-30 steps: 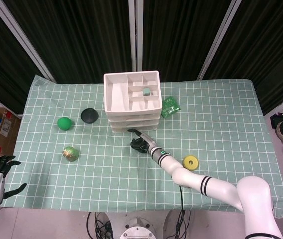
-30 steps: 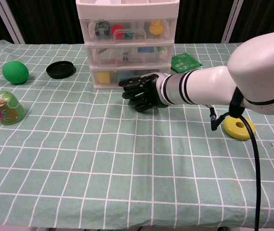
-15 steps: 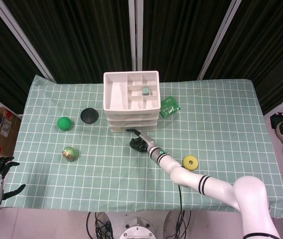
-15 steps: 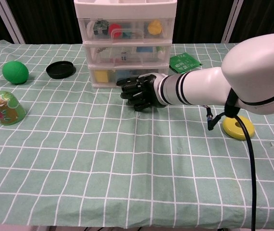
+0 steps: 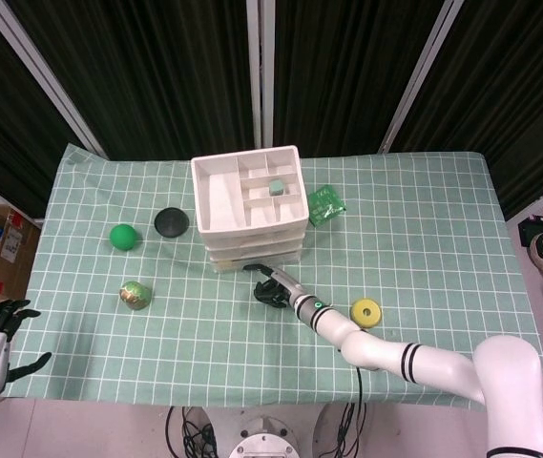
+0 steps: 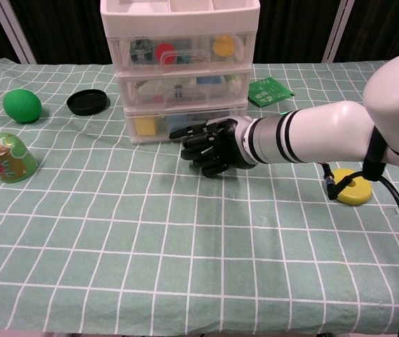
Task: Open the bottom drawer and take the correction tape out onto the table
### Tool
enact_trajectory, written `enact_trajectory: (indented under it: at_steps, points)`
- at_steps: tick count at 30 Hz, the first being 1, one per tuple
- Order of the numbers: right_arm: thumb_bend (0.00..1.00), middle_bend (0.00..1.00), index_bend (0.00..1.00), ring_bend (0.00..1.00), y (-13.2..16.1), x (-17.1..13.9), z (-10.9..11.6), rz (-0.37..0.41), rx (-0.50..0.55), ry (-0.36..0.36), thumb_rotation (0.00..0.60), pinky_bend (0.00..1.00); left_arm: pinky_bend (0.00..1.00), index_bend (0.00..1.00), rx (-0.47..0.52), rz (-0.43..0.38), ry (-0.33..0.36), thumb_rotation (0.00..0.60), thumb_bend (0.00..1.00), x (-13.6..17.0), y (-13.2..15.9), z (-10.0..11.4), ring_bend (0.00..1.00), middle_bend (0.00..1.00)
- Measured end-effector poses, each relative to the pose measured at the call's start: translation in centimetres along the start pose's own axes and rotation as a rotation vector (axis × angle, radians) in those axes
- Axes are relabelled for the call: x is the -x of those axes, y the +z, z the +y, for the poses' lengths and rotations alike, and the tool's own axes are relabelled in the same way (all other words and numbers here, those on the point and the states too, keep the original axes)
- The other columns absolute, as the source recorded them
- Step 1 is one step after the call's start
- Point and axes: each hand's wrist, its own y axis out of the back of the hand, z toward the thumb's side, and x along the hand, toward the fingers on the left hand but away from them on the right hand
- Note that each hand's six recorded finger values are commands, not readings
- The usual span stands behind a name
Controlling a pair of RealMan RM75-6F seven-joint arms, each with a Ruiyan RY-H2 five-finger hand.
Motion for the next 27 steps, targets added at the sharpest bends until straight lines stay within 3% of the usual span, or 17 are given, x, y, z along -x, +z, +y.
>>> enact_trajectory:
  at_steps: [4, 13, 21, 27]
  points:
    - [0.78, 0.84, 0.03, 0.93, -0.3, -1.1, -0.1, -0.009, -0.031, 0.006, 0.600, 1.00, 0.19, 0.33, 0.000, 0.001, 0.000, 0.600, 0.00, 0.1, 0.0, 0.0, 0.15, 0.22]
    - [0.78, 0.84, 0.02, 0.93, -0.5, -3.7, 0.1, -0.007, -0.116, 0.003, 0.600, 1.00, 0.19, 0.33, 0.001, -0.005, 0.004, 0.600, 0.00, 0.1, 0.2, 0.3, 0.15, 0.22]
    - [0.78, 0.84, 0.01, 0.93, 0.8, -6.3, 1.4, 0.077, -0.382, -0.099, 0.600, 1.00, 0.19, 0.33, 0.002, -0.011, 0.011, 0.600, 0.00, 0.1, 0.4, 0.4, 0.15, 0.22]
    - [0.78, 0.83, 0.01, 0.93, 0.7, -7.2, 2.5, 0.067, -0.559, -0.182, 0.600, 1.00, 0.19, 0.33, 0.000, -0.012, 0.009, 0.600, 0.00, 0.1, 0.4, 0.4, 0.15, 0.22]
